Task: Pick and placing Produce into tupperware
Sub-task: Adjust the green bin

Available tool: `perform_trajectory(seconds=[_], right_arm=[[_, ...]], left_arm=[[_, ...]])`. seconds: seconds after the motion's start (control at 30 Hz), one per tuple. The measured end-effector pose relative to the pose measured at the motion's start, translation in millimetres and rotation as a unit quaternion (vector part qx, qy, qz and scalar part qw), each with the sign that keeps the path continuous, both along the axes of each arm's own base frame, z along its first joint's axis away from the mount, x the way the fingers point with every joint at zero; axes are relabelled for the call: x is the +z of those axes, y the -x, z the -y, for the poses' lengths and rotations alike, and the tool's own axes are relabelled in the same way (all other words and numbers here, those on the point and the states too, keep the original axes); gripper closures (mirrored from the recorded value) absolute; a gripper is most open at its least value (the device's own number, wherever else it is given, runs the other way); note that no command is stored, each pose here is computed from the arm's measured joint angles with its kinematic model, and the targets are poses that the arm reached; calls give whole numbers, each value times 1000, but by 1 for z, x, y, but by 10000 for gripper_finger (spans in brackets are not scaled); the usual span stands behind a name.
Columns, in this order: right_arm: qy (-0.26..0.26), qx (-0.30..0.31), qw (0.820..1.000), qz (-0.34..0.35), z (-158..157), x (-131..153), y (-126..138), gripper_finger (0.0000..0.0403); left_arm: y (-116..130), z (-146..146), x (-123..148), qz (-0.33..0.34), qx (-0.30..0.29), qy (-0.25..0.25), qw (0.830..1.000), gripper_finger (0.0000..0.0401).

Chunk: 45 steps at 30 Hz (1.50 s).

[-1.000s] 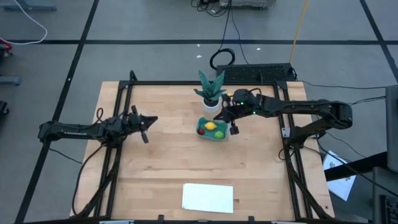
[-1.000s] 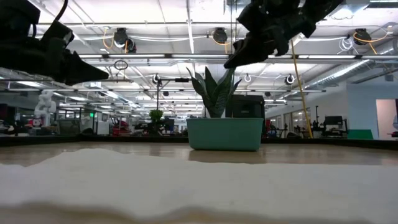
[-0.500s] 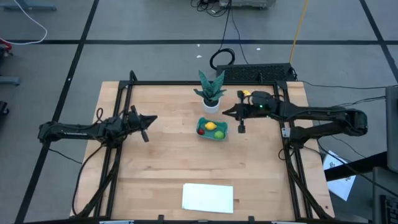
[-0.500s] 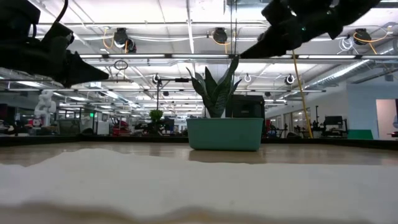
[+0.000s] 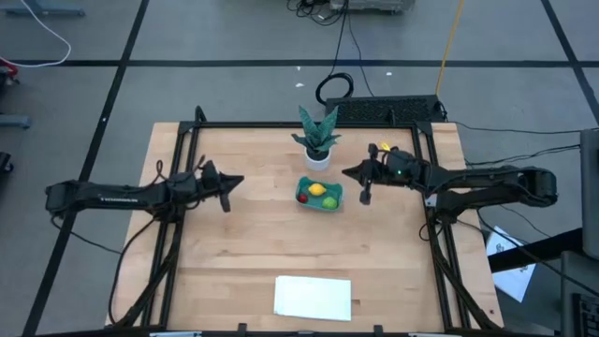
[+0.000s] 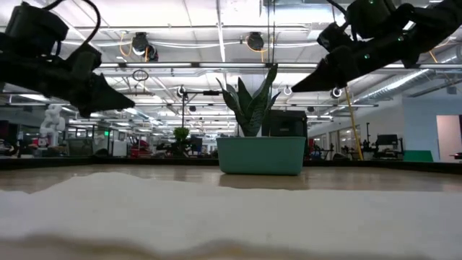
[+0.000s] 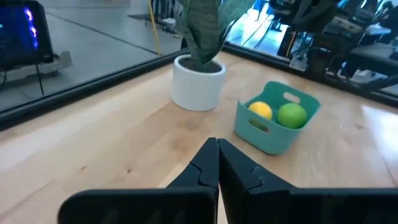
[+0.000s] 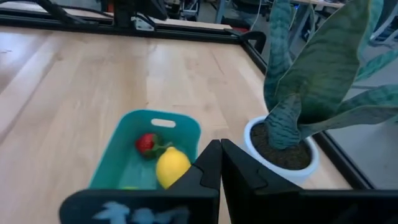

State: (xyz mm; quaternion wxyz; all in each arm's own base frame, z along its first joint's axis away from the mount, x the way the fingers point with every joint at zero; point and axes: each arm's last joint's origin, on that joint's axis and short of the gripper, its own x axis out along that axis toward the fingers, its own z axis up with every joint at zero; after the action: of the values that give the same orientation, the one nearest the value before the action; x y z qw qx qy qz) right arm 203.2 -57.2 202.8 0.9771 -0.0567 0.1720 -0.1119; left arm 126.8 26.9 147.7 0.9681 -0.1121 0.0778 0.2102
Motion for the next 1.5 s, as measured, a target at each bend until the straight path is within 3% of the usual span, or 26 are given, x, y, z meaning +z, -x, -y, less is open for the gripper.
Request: perform_trajectory(seconds=[0.27, 0.5, 0.63, 0.87, 1.03, 1.5], right_arm=[[-6, -30, 999, -11, -4, -9, 3, 403], [-25, -60, 998, -8, -12, -22, 8, 403], [-33, -110, 993, -14, -13, -31, 12, 403], [-86, -115, 990, -12, -24, -44, 18, 403], [-86, -131, 988, -9, -31, -51, 21, 403], [-141, -134, 981, -9, -46, -63, 22, 403]], left_arm=[[-26, -15, -3, -51, 13, 40, 998, 401], [-73, -25, 6, -76, -44, 43, 995, 401], [-96, -30, 2, -104, -57, 52, 992, 401], [-118, -33, 1, -112, -91, 59, 988, 401], [-134, -36, 2, -113, -112, 65, 985, 401], [-158, -47, -18, -147, -100, 85, 980, 401]])
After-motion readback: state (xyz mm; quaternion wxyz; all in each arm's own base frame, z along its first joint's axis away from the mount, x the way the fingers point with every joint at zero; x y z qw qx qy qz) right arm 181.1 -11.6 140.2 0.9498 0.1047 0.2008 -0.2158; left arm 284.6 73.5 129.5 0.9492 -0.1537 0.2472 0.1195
